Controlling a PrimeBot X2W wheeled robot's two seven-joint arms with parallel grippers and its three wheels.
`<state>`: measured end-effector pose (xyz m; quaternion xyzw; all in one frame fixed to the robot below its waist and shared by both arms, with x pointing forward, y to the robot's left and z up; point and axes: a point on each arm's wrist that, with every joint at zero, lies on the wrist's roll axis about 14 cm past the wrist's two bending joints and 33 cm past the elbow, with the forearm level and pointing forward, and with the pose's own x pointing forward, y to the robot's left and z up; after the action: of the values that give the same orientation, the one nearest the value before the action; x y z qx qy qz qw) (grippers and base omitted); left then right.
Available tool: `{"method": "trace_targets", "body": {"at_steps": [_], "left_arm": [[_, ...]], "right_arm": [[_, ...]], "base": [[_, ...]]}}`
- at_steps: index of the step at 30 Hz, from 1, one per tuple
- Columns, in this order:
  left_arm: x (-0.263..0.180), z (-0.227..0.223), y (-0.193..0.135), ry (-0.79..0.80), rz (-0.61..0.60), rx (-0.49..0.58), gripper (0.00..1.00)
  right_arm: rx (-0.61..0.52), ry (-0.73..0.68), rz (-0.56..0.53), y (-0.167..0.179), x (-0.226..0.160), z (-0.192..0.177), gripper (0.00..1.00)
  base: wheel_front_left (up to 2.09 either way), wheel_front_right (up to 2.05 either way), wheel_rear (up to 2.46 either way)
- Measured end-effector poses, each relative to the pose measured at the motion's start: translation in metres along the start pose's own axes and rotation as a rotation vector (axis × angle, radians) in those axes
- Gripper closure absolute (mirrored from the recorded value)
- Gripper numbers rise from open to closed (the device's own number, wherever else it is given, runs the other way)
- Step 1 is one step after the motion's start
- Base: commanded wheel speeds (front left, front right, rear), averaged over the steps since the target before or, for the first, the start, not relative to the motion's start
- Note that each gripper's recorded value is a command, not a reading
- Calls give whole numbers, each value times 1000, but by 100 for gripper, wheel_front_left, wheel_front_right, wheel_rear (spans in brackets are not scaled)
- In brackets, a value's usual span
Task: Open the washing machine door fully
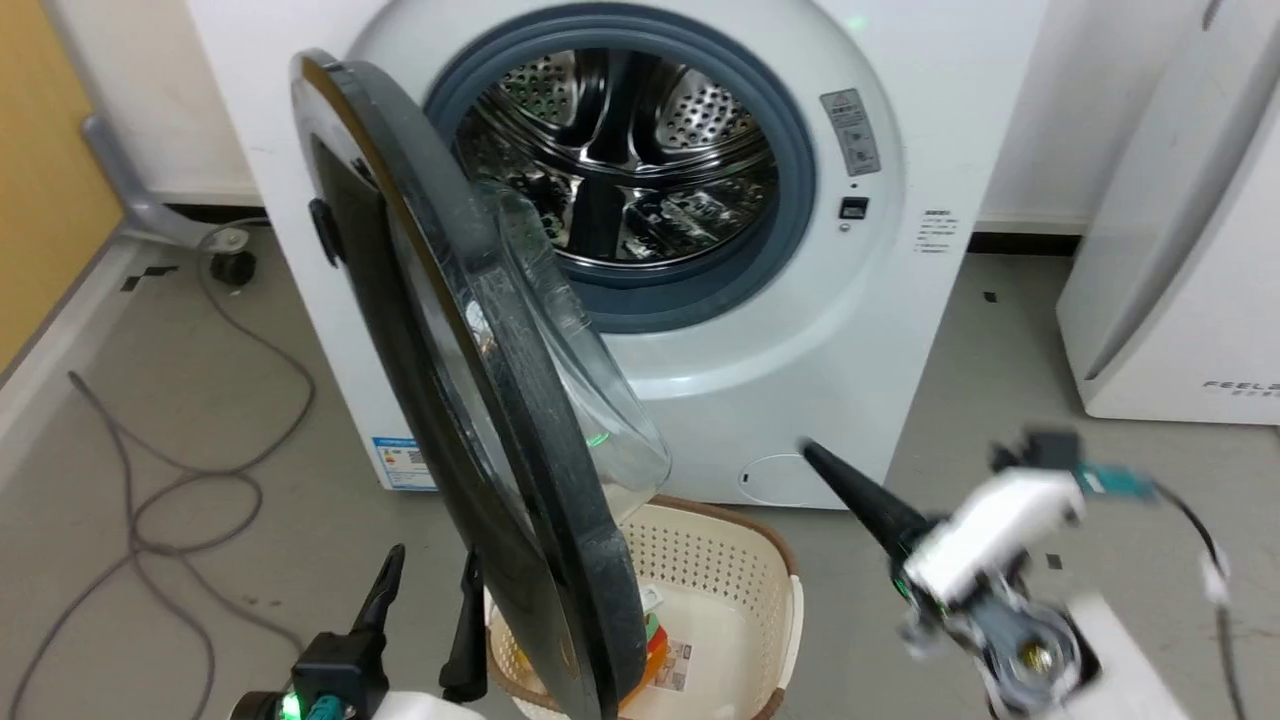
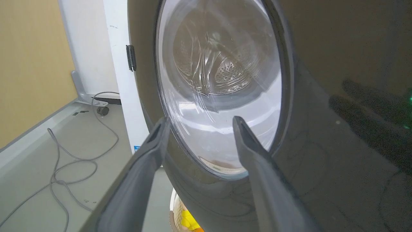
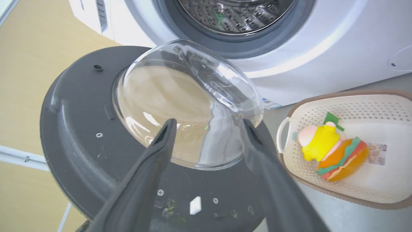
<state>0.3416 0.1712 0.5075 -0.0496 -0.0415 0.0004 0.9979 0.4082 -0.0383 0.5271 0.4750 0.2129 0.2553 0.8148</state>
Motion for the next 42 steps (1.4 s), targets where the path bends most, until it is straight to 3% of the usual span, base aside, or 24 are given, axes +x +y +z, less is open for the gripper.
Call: {"method": "trace_targets", "body": {"at_steps": [8, 15, 16, 17, 20, 27, 36, 38, 39, 42], "left_arm": [[-2, -5, 1, 17, -3, 11, 0], [-2, -9, 4, 31, -5, 22, 0], [-2, -10, 4, 33, -4, 22, 0], [-2, -12, 7, 39, 2, 27, 0], [-2, -13, 9, 42, 5, 29, 0], [0, -12, 10, 41, 7, 33, 0], [1, -15, 9, 49, -1, 38, 0], [0, -15, 10, 50, -1, 38, 72], [0, -15, 9, 50, -1, 38, 100], [1, -14, 9, 48, -6, 38, 100]], "right_arm": [[-124, -330, -251, -79, -75, 17, 0], [-340, -530, -440, -114, -137, 28, 0], [-395, -542, -460, -114, -144, 31, 0], [-685, -617, -487, -89, -166, 61, 0], [-820, -644, -468, -65, -170, 74, 0], [-996, -558, -442, -32, -164, 65, 0], [-1037, -474, -453, -31, -158, 51, 0], [-1039, -473, -455, -31, -158, 51, 0], [-1036, -473, -455, -32, -158, 51, 0], [-1027, -471, -458, -33, -159, 51, 0]], "base": [[0, 0, 0], [0, 0, 0], [0, 0, 0], [0, 0, 0], [0, 0, 0], [0, 0, 0], [0, 0, 0], [0, 0, 0], [0, 0, 0], [0, 0, 0]]}}
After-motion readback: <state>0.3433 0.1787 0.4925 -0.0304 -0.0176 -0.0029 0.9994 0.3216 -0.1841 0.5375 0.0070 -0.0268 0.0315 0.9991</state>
